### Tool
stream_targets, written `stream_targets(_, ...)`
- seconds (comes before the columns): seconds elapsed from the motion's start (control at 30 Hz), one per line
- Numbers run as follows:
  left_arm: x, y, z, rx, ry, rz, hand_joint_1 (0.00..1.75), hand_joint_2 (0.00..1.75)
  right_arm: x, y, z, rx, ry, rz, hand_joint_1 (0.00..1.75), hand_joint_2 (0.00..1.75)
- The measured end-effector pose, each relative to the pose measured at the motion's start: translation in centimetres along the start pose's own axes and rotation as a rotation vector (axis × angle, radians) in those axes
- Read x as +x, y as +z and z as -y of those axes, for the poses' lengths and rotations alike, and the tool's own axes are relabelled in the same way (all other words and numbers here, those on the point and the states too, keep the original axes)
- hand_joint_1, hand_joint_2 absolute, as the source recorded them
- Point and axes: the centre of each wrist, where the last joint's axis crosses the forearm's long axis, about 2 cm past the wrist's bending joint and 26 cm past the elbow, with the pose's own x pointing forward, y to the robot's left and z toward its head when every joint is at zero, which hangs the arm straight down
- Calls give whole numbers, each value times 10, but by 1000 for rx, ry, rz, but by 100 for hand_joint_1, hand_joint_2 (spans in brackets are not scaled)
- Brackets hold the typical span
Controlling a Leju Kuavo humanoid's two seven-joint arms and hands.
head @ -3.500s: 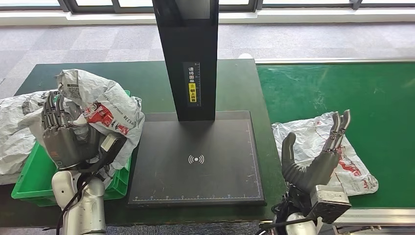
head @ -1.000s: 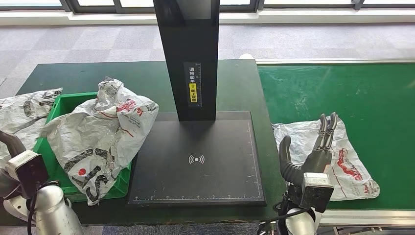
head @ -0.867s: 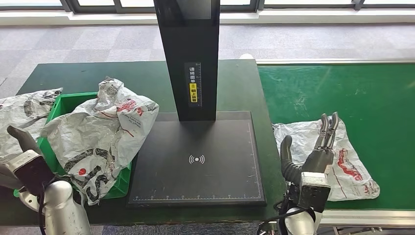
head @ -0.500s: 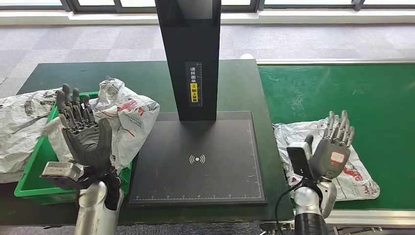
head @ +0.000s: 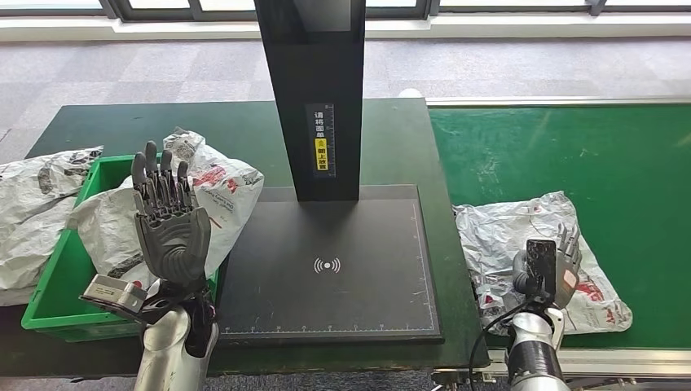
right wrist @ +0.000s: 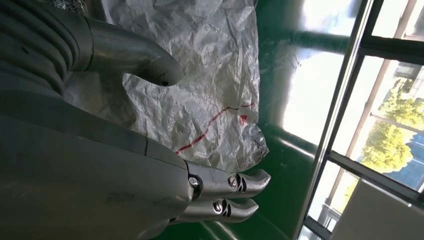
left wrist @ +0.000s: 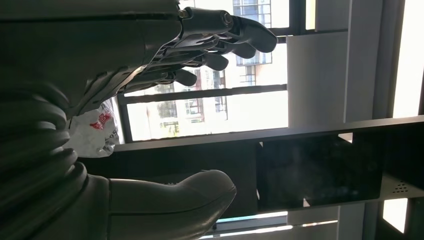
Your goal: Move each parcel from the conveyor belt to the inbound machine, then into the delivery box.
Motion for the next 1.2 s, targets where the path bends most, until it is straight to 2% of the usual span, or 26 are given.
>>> stream_targets(0.23,-1,1,0,-1,0,-5,0,175,-6,1,0,22,-41,-42,0,175)
stream_targets(0.5,-1,2,0,-11,-10,-8,0,175,-13,5,-6,206,-277,-125,0,175)
stream_targets(0.63,0,5,-1,-8,-11,-14,0,175,-13,5,-10,256,-250,-200,0,175)
stream_targets(0.83,0,5,-1,-7,-11,-12,0,175,-14,6,-12,275,-226,-241,0,175)
stream_targets(0.93,0,5,-1,-8,-15,-11,0,175,-14,6,-13,291,-115,-309,0,175)
stream_targets(0.97,1,5,-1,-9,-16,-11,0,175,-13,7,-13,301,-53,-340,19,175)
stream_targets(1.07,1,5,-1,-8,-21,-10,0,175,-12,8,-15,338,106,-393,150,175)
stream_targets(1.1,1,5,-1,-8,-24,-10,0,175,-11,8,-16,351,140,-397,175,175)
stream_targets(1.2,1,5,-1,-5,-34,-10,0,175,-9,8,-20,388,208,-402,175,175)
